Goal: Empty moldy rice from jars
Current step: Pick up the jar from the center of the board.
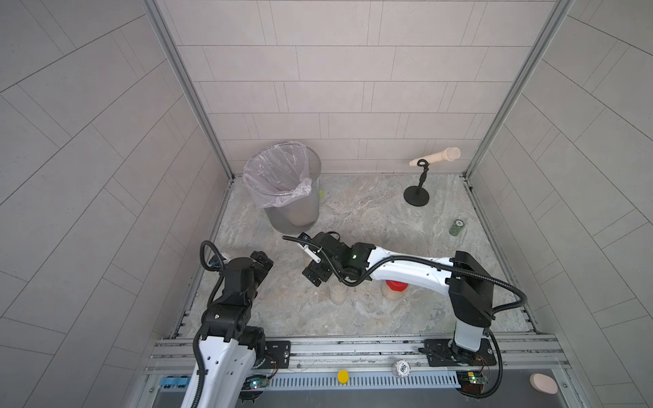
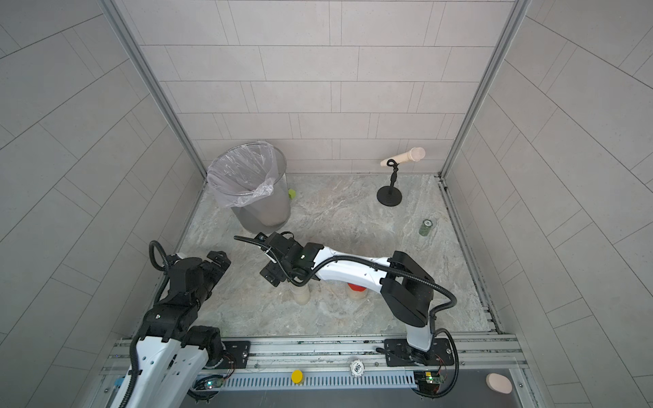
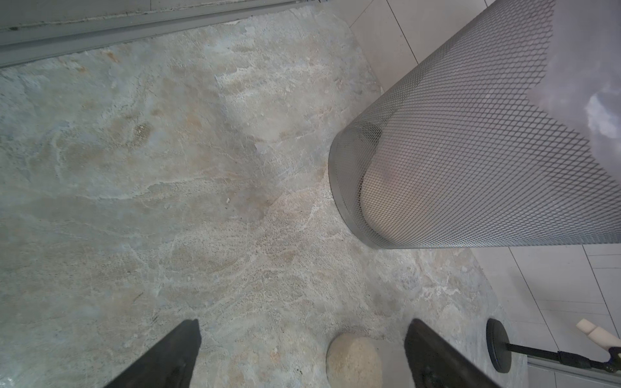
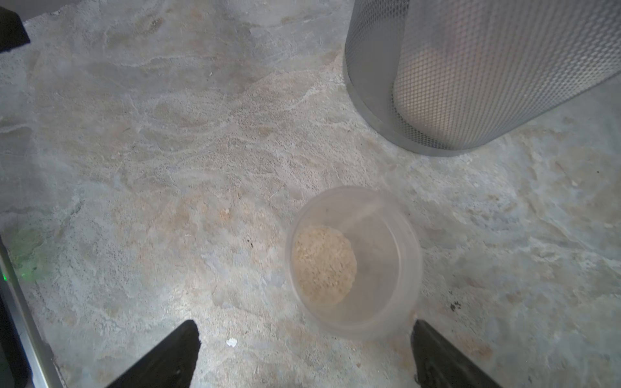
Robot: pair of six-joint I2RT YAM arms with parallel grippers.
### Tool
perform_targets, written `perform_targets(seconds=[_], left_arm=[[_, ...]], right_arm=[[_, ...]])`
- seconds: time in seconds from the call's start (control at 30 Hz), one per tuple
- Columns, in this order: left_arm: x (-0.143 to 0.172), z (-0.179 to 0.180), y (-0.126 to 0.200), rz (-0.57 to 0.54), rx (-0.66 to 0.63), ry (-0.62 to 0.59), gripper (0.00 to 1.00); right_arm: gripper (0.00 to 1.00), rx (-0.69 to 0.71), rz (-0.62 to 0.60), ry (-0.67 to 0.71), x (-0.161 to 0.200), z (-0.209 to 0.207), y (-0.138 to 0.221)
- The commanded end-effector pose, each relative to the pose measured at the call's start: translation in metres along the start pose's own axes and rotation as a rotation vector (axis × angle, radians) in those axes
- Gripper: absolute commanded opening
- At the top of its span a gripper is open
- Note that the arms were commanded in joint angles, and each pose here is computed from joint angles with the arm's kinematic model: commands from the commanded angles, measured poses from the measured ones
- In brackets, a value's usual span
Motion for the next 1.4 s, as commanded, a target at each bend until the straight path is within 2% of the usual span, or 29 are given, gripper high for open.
perform_targets(seconds=[0.0,0.17,0.43,0.6,0.8,1.1,1.2,1.37], left_arm=[[-0.006,-0.004,0.003,-0.034,0.025,-0.024,1.00],[-0.009,-0.003,0.011,-0.052,0.030,-0.087,1.00],[-0.014,-0.008,0.025,-0.116,0.112,-0.127,1.00],[-0.014,-0.006,0.028,-0.131,0.116,-0.123,1.00],[-0.016,-0.005,0.027,-0.137,0.101,-0.129,1.00],[-0.023,-0.012,0.036,-0.161,0.130,-0.162,1.00],[-0.020,-0.019,0.034,-0.147,0.177,-0.179,1.00],[-0.016,-0.028,0.032,-0.139,0.244,-0.191,1.00]], right_arm=[[1.00,0.029,-0.001,0.002,-0.010,-0.005,-0.008],[0.99,0.032,-0.001,-0.030,-0.017,-0.012,-0.023],[0.99,0.039,-0.022,-0.078,-0.026,-0.025,-0.037],[0.95,0.028,-0.006,-0.081,-0.029,-0.025,-0.044],[0.85,0.013,0.018,-0.085,-0.029,-0.023,-0.047],[0.84,0.011,0.055,-0.114,-0.014,-0.026,-0.052],[0.75,0.011,0.053,-0.118,-0.014,-0.028,-0.049],[0.53,0.014,0.033,-0.151,-0.016,-0.038,-0.042]])
Point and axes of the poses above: each gripper's point midway between its finger pads, its own y axis back along the fingers, its own z axis along the line the jaws close on, x = y × z, the point moved 3 cm from there along y, back along the fingers, and after that the axes turned 9 degrees about -y, right-handed, at the moved point
